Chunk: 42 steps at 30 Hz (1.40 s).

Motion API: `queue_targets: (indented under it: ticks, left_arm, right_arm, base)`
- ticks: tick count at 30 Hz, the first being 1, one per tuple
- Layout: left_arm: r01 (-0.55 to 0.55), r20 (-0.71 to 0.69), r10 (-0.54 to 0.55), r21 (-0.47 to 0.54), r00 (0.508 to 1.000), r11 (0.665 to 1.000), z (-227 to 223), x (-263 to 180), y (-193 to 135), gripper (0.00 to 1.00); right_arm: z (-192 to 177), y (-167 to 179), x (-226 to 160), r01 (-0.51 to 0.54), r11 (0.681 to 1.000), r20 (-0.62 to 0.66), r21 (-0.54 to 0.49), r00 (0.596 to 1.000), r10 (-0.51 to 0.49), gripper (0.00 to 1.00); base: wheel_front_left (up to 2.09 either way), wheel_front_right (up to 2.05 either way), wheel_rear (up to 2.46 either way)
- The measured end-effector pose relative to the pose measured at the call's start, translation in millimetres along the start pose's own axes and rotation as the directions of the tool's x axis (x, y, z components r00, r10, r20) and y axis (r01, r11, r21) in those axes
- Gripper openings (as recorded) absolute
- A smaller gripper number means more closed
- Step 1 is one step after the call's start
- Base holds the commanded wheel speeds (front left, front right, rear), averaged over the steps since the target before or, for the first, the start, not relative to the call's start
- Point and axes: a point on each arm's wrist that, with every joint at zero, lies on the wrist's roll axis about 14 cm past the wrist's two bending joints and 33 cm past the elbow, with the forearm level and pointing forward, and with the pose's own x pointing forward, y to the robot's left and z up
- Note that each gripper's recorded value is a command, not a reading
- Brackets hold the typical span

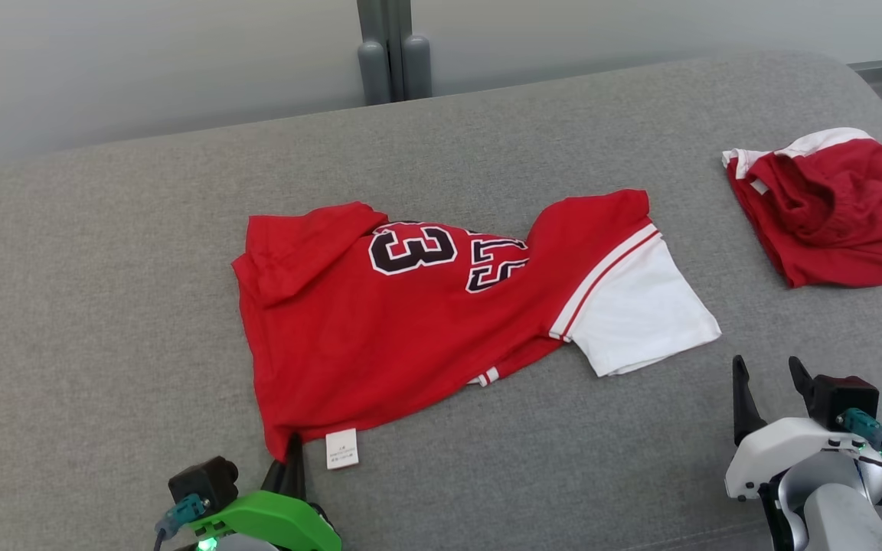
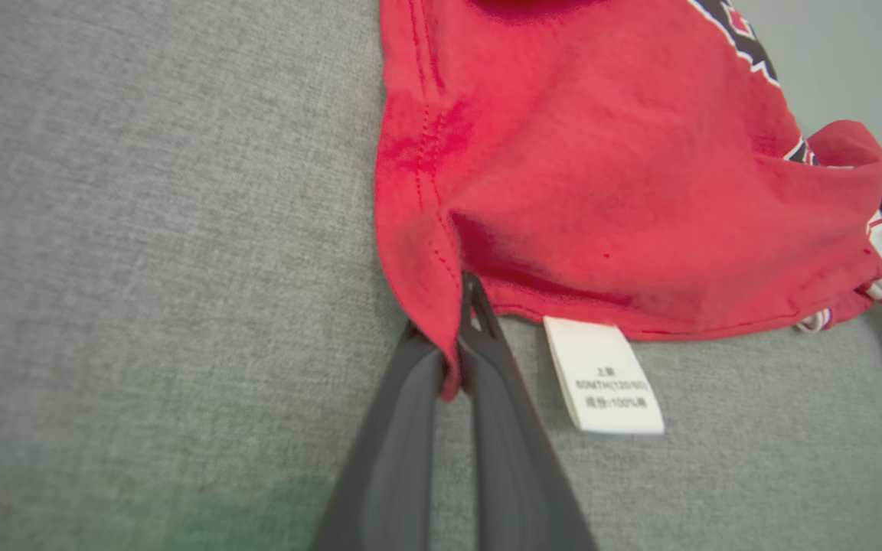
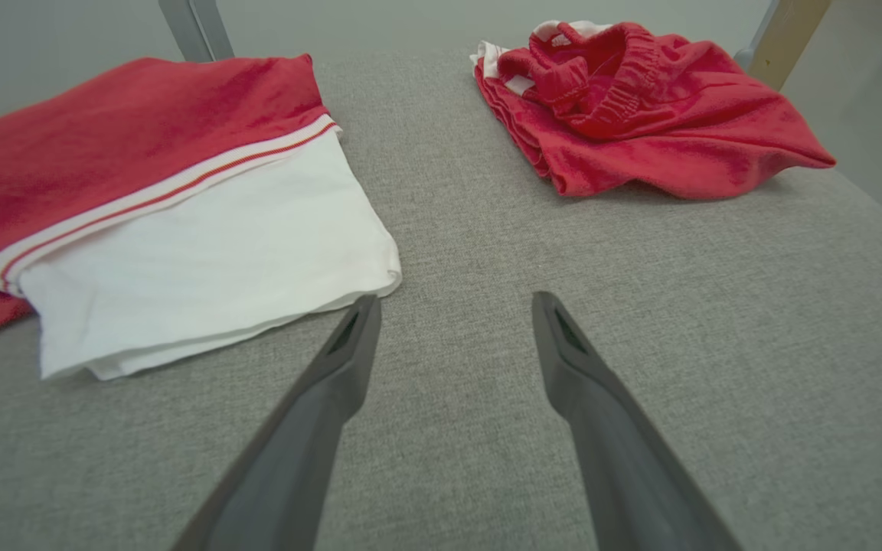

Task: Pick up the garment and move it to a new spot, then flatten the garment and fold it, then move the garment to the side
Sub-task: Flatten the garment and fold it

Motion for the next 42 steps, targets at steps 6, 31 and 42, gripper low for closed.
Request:
queue_targets:
  ticks: [6,31,42]
  left_arm:
    - [0.002,0.015,-0.002,-0.006,1.0,1.0,4,0,1,0.0]
    - [0.044,0.138,-0.048,0.032,0.989,0.999,43,2,-10,0.0]
    - [0.217,0.368,-0.248,0.123,0.896,0.968,128,-13,-68,0.0]
  right_arm:
    - [-7,3,15,0.001,1.0,-0.059,0.004,0.998,0.0,1.0]
    - [-22,45,58,-0.133,0.991,-0.297,-0.01,0.947,0.124,0.0]
    - [112,64,53,-0.243,0.955,0.208,0.171,0.956,0.206,0.0]
  base:
    - [0.0,0.0,0.0]
    - [0.0,0.0,0.0]
    - [0.0,0.0,0.0]
